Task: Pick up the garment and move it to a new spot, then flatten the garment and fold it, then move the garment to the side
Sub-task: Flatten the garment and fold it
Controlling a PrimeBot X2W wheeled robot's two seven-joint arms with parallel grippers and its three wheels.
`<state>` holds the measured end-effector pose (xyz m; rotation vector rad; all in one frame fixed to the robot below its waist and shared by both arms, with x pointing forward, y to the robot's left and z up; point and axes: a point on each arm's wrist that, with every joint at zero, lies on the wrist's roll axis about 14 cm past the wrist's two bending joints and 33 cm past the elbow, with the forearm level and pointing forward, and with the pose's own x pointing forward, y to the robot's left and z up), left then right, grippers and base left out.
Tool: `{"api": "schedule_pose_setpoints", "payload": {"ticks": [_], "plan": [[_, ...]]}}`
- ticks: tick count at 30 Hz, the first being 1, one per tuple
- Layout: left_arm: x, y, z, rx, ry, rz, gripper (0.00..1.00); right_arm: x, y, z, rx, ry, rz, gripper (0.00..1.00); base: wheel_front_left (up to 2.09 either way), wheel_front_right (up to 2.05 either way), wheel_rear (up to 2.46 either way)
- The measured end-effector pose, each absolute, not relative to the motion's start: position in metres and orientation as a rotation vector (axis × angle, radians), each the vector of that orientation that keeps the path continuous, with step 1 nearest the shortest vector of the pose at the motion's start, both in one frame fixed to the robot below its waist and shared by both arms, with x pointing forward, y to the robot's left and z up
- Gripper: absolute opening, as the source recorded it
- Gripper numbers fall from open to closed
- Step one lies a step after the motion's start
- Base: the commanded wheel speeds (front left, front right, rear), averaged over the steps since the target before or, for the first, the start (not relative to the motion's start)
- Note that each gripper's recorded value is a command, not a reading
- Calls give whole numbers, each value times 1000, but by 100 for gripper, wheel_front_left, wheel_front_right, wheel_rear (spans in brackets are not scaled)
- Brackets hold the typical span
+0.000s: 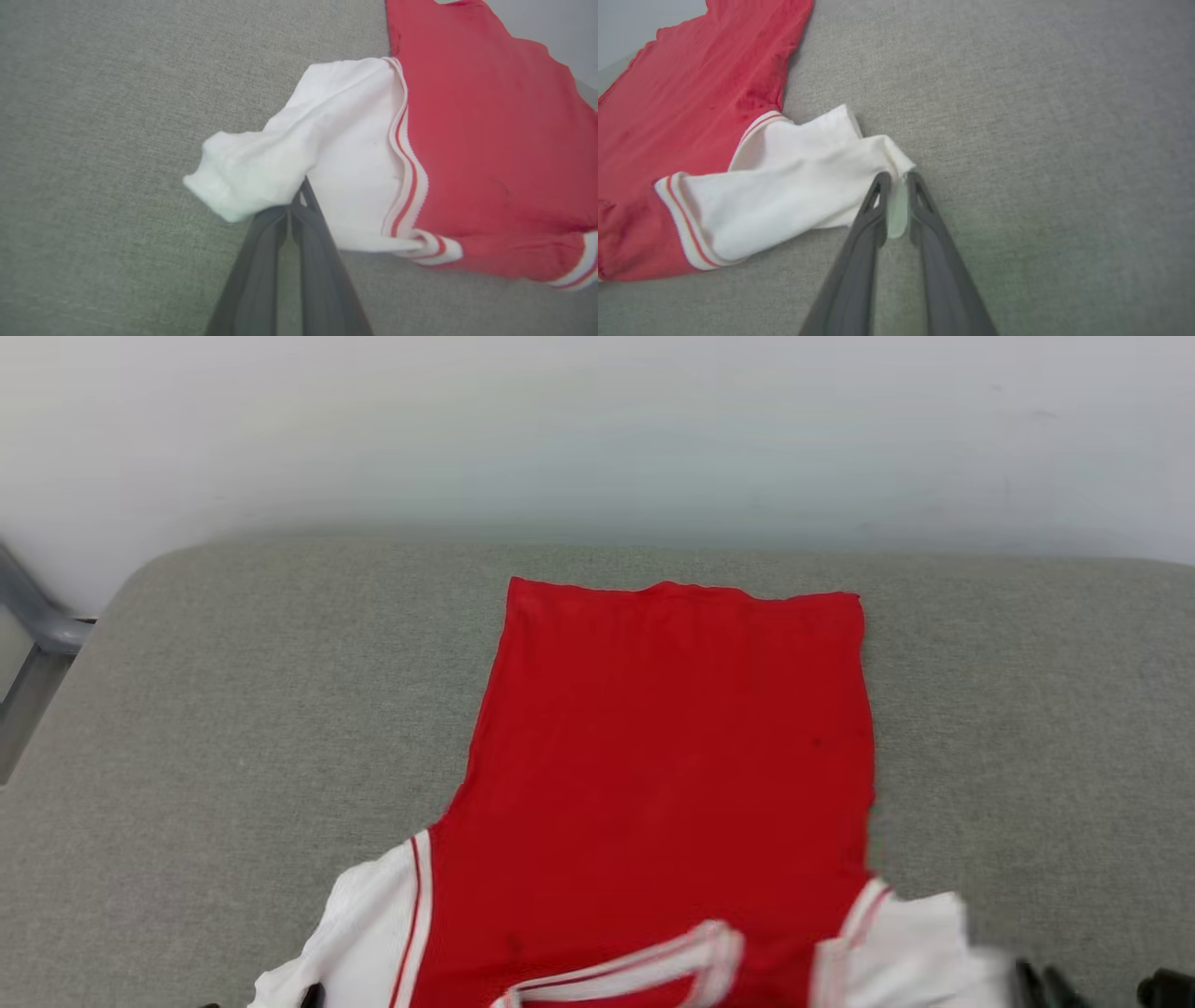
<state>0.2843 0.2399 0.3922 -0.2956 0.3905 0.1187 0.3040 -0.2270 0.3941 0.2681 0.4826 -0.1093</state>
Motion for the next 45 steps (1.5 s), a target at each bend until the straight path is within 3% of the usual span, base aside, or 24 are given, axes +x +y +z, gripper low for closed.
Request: {"api": "schedule_pose_setpoints", "payload": {"ticks": [7,11,18,29,35,42,43,44,45], "plan": [[297,231,401,-318,351,98,0,364,-237,444,220,326,-60,100,0,0,0],[311,226,414,-306,299,77,0,403,-238,457,219,338,-38,100,0,0,0],[343,211,438,-297,201,38,0,478,-230,454,212,479,24,100,0,0,0],[374,208,447,-247,150,16,0,578,-175,428,100,718,176,100,0,0,0],[385,213,444,-228,148,45,0,609,-146,397,41,812,231,100,0,0,0],[388,219,434,-219,169,78,0,611,-133,346,14,958,255,100,0,0,0],[388,220,433,-217,169,82,0,610,-132,342,12,982,256,89,0,0,0],[388,220,433,-220,168,85,0,608,-132,340,12,1003,257,25,0,0,0],[389,221,434,-221,166,88,0,607,-132,338,14,1019,255,0,0,0,0]]}}
